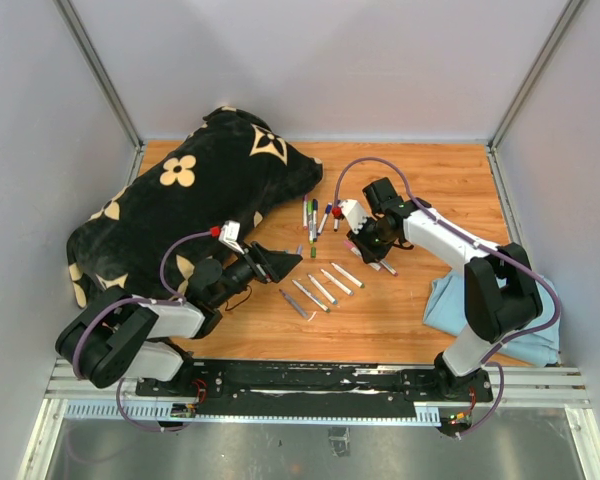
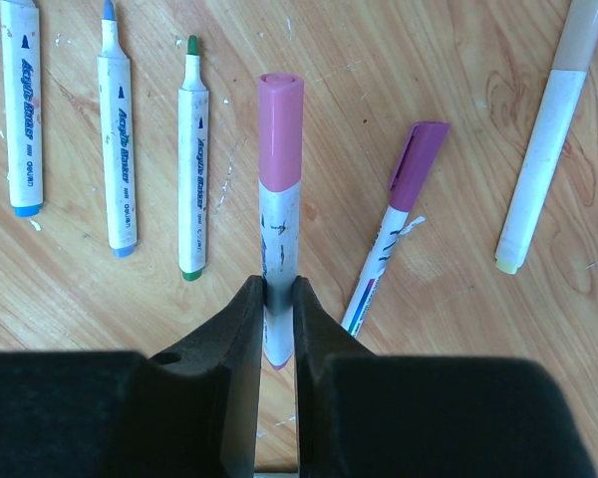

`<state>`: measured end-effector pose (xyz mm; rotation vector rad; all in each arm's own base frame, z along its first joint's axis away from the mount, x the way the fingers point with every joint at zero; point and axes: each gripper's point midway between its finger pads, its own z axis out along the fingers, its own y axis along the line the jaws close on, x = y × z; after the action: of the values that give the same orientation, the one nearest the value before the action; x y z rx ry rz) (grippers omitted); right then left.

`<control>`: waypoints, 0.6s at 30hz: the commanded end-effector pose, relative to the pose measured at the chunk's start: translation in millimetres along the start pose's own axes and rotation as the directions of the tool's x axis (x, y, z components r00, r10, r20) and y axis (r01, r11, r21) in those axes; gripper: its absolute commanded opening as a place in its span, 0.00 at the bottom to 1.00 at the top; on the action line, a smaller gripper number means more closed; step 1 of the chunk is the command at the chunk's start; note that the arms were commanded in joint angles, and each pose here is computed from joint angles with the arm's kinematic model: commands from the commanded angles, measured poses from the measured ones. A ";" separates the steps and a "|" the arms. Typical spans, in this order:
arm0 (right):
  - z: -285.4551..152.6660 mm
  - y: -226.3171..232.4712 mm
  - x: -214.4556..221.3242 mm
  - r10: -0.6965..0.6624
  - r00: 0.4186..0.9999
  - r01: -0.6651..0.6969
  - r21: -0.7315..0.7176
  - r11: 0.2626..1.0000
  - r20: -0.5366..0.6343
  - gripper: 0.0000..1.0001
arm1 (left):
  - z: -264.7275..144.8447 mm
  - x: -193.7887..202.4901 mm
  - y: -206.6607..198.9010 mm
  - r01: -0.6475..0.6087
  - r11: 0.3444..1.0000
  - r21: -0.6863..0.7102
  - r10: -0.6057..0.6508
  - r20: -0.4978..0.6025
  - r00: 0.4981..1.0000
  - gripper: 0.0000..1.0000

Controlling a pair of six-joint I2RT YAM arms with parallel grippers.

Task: Open the pen caps
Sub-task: Pick up the pen from the center of the board.

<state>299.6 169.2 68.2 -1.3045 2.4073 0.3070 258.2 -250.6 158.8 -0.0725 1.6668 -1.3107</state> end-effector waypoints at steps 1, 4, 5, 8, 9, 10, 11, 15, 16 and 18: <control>-5.8 2.9 -0.7 0.023 0.999 -0.023 -0.010 1.000 0.024 0.01 | 6.9 -14.4 -11.9 -0.011 0.999 0.046 0.008 0.049 0.999 0.98; -5.9 3.1 -1.1 0.025 0.999 -0.024 -0.011 1.000 0.026 0.01 | 7.1 -14.2 -11.4 -0.009 0.999 0.045 0.007 0.049 0.999 0.98; -6.0 2.9 -0.5 0.026 0.999 -0.026 -0.011 1.000 0.025 0.01 | 7.3 -14.6 -11.6 -0.009 0.999 0.045 0.007 0.050 0.999 0.98; -6.0 3.0 -0.9 0.025 0.999 -0.025 -0.011 1.000 0.025 0.01 | 7.4 -15.1 -11.9 -0.009 0.999 0.046 0.007 0.052 0.999 0.98; -6.1 3.0 -0.8 0.026 0.999 -0.026 -0.012 1.000 0.026 0.01 | 7.6 -15.7 -12.5 -0.010 0.999 0.047 0.007 0.054 0.999 0.98; -5.9 3.0 -1.1 0.026 0.999 -0.025 -0.012 1.000 0.026 0.01 | 7.8 -15.5 -12.2 -0.009 0.999 0.046 0.007 0.053 0.999 0.98; -5.7 3.2 -0.7 0.026 0.999 -0.026 -0.013 1.000 0.025 0.01 | 8.1 -15.8 -12.2 -0.010 0.999 0.045 0.007 0.054 0.999 0.98; -6.4 3.9 -1.5 0.027 0.999 -0.026 -0.017 1.000 0.029 0.01 | 10.1 -15.7 -12.8 -0.003 0.999 0.051 0.001 0.051 0.999 0.98; -6.0 4.5 -1.1 0.028 0.999 -0.027 -0.020 0.999 0.029 0.01 | 11.0 -15.6 -13.0 0.000 0.999 0.053 -0.003 0.051 0.999 0.98; -5.9 5.3 -2.0 0.029 0.999 -0.028 -0.024 0.999 0.033 0.01 | 13.0 -15.9 -14.6 0.007 0.998 0.063 -0.010 0.051 0.999 0.98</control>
<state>298.1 171.5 68.5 -1.3016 2.4065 0.3289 261.9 -253.4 164.4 -0.0796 1.6465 -1.3285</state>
